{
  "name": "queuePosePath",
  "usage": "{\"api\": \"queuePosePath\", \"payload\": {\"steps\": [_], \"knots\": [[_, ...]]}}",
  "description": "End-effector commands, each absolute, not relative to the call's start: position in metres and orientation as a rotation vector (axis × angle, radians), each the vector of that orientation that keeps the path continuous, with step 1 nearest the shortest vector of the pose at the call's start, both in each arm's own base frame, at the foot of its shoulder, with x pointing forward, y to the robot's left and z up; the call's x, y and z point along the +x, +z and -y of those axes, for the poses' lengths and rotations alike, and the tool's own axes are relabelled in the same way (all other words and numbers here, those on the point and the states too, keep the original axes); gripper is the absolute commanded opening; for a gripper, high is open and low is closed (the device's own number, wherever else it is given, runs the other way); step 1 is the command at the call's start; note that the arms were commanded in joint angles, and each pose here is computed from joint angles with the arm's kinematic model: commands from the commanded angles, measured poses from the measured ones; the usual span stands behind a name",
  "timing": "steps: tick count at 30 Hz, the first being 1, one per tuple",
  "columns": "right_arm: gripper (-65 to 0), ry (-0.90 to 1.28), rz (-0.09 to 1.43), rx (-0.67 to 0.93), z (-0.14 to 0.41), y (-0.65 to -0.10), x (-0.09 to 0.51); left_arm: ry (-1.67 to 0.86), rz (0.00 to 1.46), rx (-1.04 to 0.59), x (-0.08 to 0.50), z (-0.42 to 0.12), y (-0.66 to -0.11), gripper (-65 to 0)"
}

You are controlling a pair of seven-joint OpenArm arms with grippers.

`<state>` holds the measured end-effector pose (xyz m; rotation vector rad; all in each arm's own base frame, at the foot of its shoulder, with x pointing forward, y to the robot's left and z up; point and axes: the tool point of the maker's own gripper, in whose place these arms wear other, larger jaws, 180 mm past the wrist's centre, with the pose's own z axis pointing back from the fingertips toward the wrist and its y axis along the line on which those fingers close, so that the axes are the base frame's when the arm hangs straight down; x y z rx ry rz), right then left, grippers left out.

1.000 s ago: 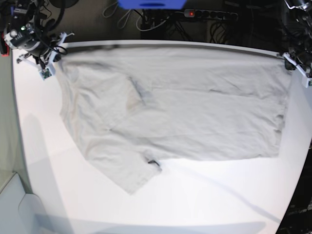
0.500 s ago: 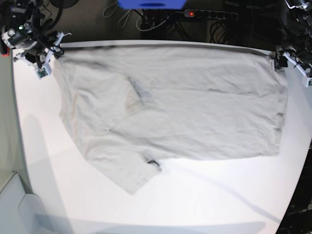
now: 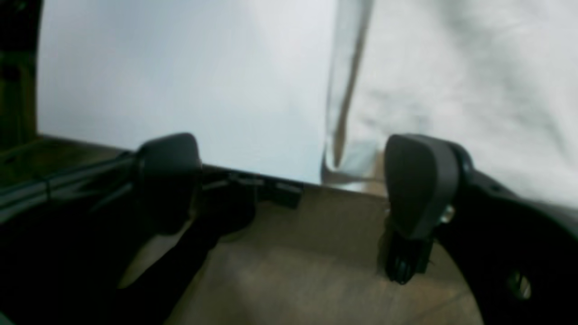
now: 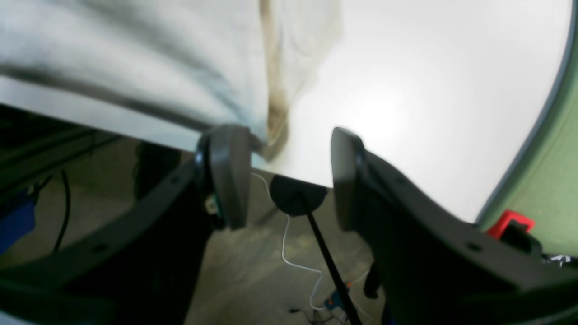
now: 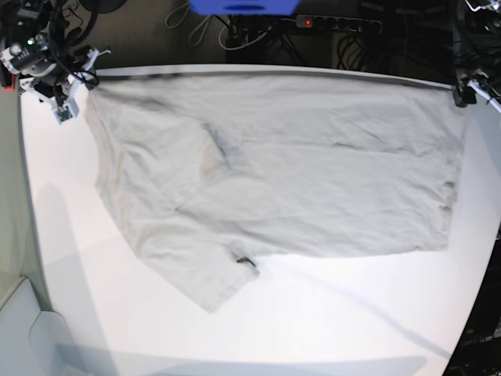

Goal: Layout the t-shirt on the table in an organized manner, then fold the t-shirt properly
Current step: 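Release the t-shirt edge and raise both grippers, then move both grippers down to the t-shirt's hem side edges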

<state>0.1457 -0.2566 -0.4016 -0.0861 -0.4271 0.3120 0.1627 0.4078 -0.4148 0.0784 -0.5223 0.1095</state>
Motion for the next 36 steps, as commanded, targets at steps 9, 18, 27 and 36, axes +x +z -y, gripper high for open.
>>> {"api": "queuePosePath", "payload": {"steps": [9,18,27,36], "knots": [[-35.3,0.316,0.480,-0.105,0.260,-0.390,0.159,0.019,0.624,0.163,0.194,-0.416,-0.365,-0.8],[-35.3,0.237,0.626,-0.211,0.298,-0.350,0.208,0.001,0.730,0.174,0.226,-0.408,-0.340,-0.7],[-35.2,0.220,0.863,-0.213,0.295,-0.295,0.299,0.029,0.875,0.150,0.273,-0.398,-0.312,-0.7],[-35.2,0.291,0.766,-0.140,0.269,-0.328,0.371,0.067,0.975,0.092,0.310,-0.386,-0.297,-0.9]]}}
